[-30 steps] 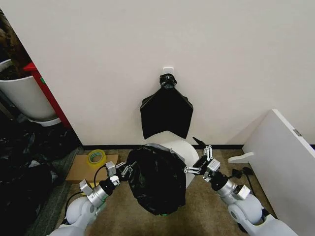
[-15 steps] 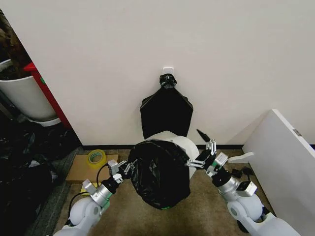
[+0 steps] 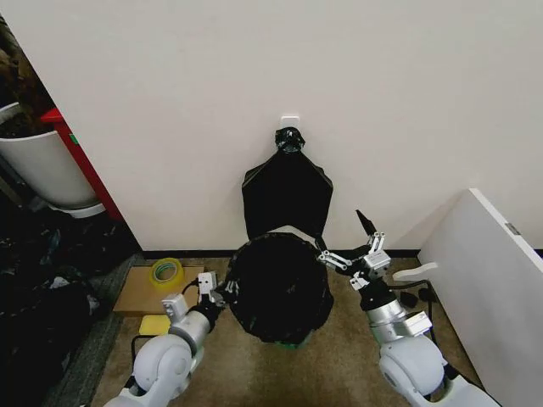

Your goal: Place the garbage bag over the trash bin.

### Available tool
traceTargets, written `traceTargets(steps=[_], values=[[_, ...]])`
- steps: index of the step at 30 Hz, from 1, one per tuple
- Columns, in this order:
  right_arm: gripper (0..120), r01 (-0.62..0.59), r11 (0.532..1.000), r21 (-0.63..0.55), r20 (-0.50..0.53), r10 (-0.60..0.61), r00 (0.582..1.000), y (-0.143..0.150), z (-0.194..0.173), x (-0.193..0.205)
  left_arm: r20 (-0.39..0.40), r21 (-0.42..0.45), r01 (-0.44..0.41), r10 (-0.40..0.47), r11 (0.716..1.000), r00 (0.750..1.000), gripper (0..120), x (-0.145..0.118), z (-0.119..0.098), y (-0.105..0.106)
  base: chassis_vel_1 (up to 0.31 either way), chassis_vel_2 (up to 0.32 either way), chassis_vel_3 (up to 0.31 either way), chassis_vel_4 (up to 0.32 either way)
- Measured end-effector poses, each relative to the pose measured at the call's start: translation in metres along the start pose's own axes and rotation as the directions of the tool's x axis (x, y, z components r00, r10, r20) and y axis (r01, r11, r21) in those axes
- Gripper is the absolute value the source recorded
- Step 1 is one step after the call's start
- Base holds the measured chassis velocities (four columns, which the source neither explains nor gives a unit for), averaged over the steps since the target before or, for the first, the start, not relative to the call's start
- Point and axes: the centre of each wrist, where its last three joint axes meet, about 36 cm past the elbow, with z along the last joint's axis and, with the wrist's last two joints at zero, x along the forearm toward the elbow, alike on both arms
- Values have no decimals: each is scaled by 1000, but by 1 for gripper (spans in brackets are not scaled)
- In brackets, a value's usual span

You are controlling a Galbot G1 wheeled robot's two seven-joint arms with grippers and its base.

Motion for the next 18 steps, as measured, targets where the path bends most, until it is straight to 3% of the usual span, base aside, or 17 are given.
traceTargets(steps=[3,7,15,18], values=[[100,0,1000,4,-7,0,1000,2,4,0,-68,-8,55,-56,998,996,1,-7,10,-10,0,0,0,0],[100,-1,1000,7,-15,1,1000,3,8,1,-90,-12,70,-71,997,993,1,-16,23,-13,0,0,0,0],[100,-6,1000,13,-28,7,1000,2,11,2,-46,0,107,-107,994,993,2,-27,38,-21,0,0,0,0],[100,-8,1000,14,-32,9,999,1,11,2,-34,3,116,-116,993,993,10,-27,40,-22,0,0,0,0]])
